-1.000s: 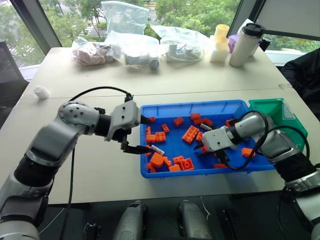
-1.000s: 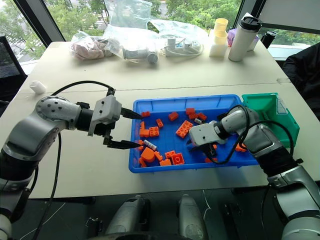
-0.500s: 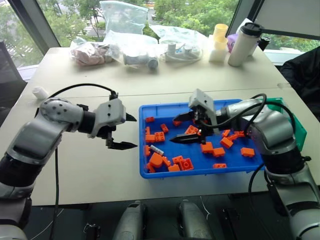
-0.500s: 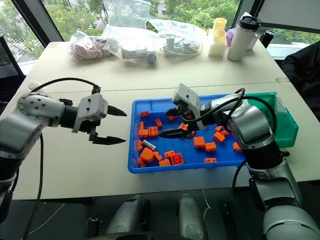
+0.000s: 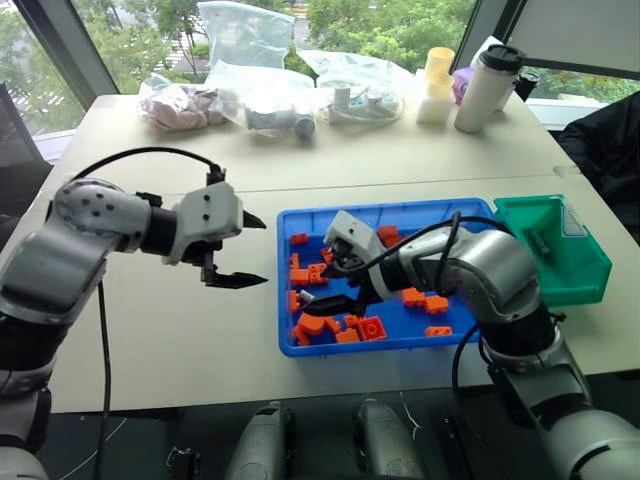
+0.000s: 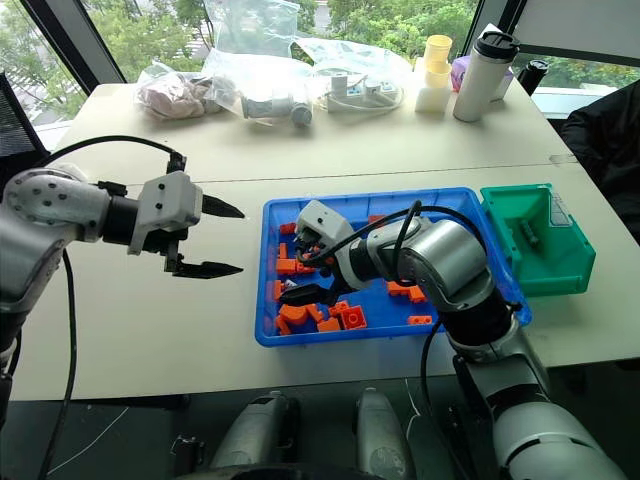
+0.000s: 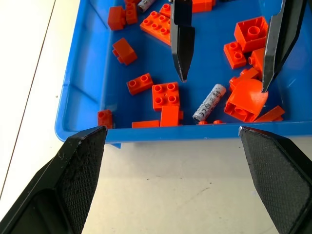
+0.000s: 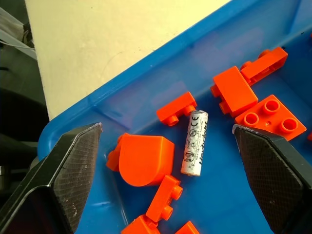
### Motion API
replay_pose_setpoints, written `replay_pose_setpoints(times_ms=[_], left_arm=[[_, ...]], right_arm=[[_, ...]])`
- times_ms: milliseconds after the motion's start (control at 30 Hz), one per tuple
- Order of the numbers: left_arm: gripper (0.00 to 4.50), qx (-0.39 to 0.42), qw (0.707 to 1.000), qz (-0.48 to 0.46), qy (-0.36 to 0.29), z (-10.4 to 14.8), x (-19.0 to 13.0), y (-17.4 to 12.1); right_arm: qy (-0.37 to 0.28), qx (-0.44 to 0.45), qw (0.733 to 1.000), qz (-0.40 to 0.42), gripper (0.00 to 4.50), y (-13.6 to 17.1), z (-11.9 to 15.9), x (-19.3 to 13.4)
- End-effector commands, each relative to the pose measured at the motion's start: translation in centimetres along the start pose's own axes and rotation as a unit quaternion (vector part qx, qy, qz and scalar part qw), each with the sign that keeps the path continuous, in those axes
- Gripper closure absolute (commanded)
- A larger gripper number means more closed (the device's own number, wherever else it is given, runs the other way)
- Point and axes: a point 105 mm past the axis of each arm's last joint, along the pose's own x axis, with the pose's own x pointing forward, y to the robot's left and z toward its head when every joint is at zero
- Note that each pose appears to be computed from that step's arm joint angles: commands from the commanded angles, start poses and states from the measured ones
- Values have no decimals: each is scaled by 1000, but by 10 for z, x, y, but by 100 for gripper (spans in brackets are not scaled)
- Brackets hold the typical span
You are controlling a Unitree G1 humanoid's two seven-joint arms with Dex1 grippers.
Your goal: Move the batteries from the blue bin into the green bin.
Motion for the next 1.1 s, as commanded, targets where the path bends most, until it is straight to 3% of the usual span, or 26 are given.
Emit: replay_pose_setpoints(times_ms=[33, 267, 400, 667, 767, 1000, 1100], left_arm=[[0, 12, 1000, 13, -5, 6, -2, 1], [0, 2, 1000, 8, -23, 10, 5, -6], [0, 0, 1000, 10, -25, 11, 6, -5], [0, -4, 999, 10, -33, 13, 9, -4], [0, -4, 999, 11, -34, 13, 10, -3], [0, -3, 999, 10, -32, 12, 9, -3], [0, -3, 999, 8, -31, 12, 9, -4]], right_arm=[[-12, 10, 1000, -15, 6, -6, 6, 3], [-5, 13, 999, -40, 6, -11, 5, 18], [42, -82, 992, -81, 6, -16, -11, 22], [55, -145, 984, -85, 6, -15, -16, 25], [68, -174, 979, -86, 89, -15, -21, 28], [72, -191, 976, -71, 448, -11, -25, 27], [69, -194, 976, -67, 448, -9, -24, 26]])
